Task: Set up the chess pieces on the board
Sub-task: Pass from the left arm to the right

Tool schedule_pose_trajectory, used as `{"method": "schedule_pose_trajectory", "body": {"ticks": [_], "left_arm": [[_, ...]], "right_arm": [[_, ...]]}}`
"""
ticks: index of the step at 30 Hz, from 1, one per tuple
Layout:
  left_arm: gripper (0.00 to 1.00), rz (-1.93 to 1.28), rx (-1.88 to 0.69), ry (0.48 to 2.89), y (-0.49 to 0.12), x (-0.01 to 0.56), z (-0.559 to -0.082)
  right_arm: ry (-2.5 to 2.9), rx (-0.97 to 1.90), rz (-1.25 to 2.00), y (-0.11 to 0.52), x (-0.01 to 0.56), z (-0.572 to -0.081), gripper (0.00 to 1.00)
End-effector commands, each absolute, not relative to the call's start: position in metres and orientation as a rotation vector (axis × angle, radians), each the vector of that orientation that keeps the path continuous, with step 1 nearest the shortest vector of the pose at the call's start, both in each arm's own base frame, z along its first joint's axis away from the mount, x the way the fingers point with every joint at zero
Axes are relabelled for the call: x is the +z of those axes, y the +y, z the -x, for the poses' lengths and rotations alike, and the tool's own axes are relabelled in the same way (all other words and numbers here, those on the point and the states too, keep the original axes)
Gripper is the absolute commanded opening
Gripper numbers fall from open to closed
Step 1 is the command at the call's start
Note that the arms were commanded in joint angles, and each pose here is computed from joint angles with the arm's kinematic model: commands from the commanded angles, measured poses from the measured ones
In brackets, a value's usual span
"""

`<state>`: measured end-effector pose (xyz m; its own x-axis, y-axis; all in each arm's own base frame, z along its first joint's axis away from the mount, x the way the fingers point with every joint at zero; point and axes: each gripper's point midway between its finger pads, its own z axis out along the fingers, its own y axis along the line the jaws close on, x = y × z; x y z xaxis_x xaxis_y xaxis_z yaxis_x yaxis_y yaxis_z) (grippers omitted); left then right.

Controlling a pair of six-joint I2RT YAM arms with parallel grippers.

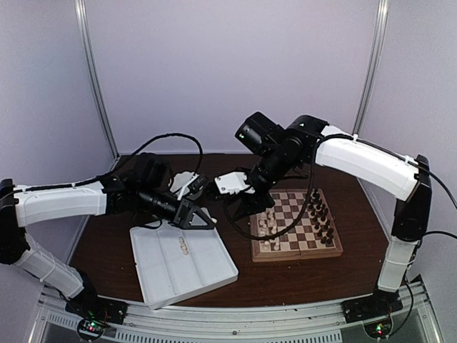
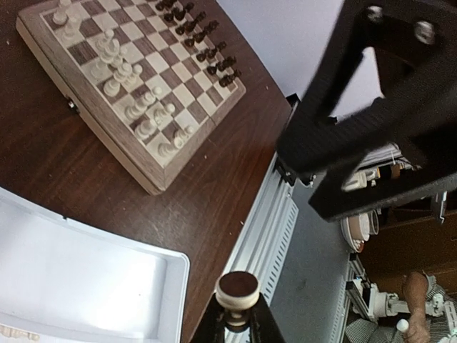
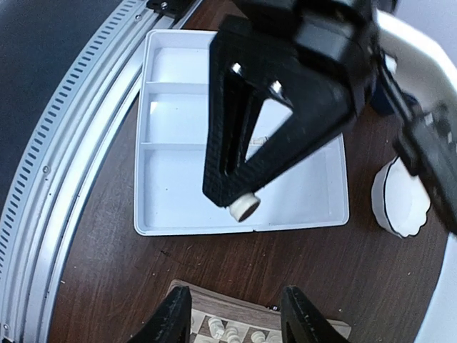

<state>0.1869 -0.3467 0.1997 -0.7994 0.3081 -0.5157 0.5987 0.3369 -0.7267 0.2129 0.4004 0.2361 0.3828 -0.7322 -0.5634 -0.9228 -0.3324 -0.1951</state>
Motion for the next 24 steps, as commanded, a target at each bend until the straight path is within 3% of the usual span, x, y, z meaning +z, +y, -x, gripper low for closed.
{"method": "schedule_pose_trajectory", "body": {"ticks": [1,19,24], "left_arm": [[0.06,-0.885,-1.595,2.329,-0.353,0.212,-0.170],[0.06,-0.880,-1.847,2.310,-0.370,0.222,-0.162],[0.06,-0.880,-1.862,2.302,-0.372,0.224,-0.163]], "right_arm": [[1.283,0.333,2.247,0.402,0.242,-0.207,0.46],[1.230,0.230,2.293,0.429,0.222,-0.186,0.46],[1.213,0.235,2.323,0.430,0.218,-0.178,0.40]]}}
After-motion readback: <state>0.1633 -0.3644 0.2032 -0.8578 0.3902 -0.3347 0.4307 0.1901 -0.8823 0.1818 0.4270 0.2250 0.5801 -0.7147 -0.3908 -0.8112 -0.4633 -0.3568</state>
